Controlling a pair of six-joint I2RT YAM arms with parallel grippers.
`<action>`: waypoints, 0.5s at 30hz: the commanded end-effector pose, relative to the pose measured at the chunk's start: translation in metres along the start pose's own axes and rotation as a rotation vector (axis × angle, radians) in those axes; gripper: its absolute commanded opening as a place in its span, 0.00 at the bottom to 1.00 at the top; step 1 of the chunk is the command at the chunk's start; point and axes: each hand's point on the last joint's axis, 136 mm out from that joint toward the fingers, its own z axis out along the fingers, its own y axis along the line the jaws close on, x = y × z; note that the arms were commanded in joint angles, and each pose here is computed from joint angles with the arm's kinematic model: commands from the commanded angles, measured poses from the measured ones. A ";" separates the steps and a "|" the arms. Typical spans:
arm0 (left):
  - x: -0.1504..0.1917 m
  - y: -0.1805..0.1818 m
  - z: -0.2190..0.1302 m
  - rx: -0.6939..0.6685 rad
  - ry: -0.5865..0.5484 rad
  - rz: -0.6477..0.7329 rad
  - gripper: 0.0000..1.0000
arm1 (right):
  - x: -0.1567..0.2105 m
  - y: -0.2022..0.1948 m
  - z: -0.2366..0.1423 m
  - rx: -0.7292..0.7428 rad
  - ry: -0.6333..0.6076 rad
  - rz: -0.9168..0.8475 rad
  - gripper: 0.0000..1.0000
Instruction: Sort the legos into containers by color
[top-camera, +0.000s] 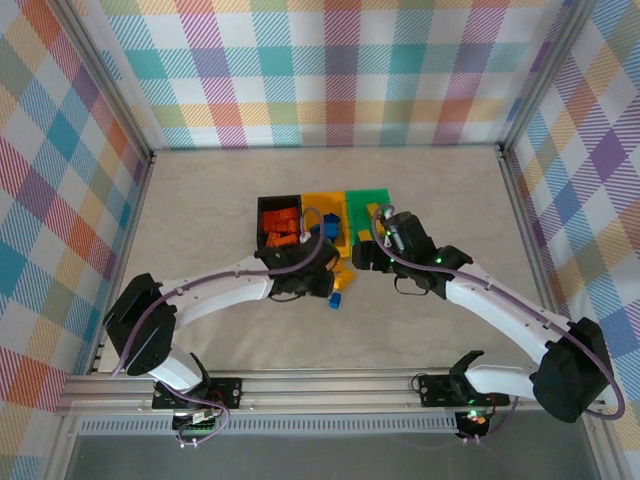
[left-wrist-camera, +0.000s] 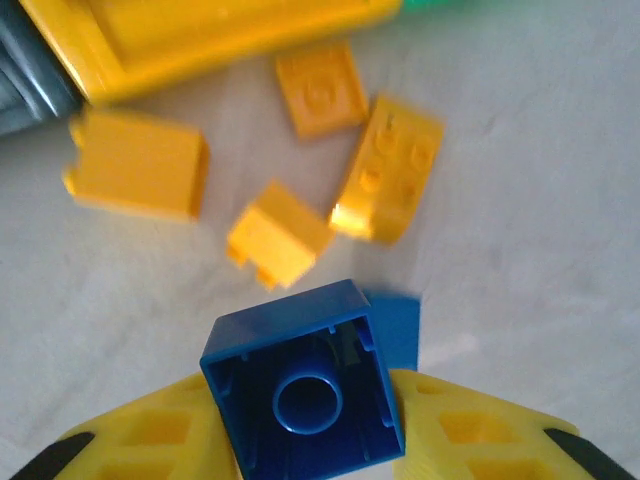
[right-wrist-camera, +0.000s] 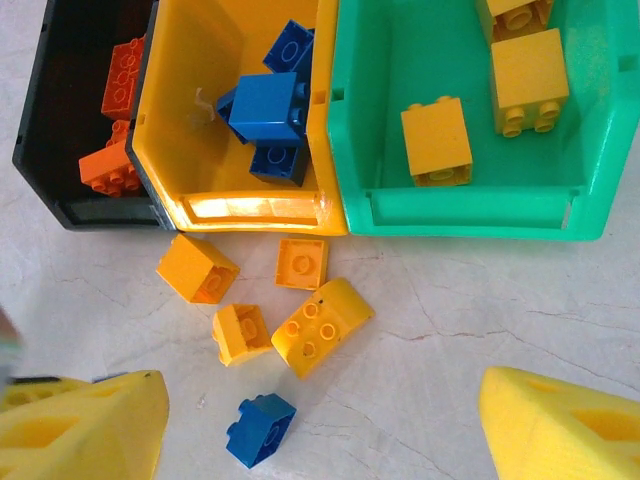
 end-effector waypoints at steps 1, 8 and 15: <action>-0.043 0.014 0.000 -0.028 -0.043 -0.039 0.35 | 0.002 -0.004 -0.002 -0.005 -0.009 0.030 0.81; -0.119 0.018 0.025 -0.069 -0.089 -0.078 0.35 | 0.017 -0.012 0.000 0.001 0.022 0.044 0.81; -0.159 0.028 0.054 -0.136 -0.076 -0.102 0.35 | 0.029 -0.017 0.003 0.003 0.052 0.048 0.81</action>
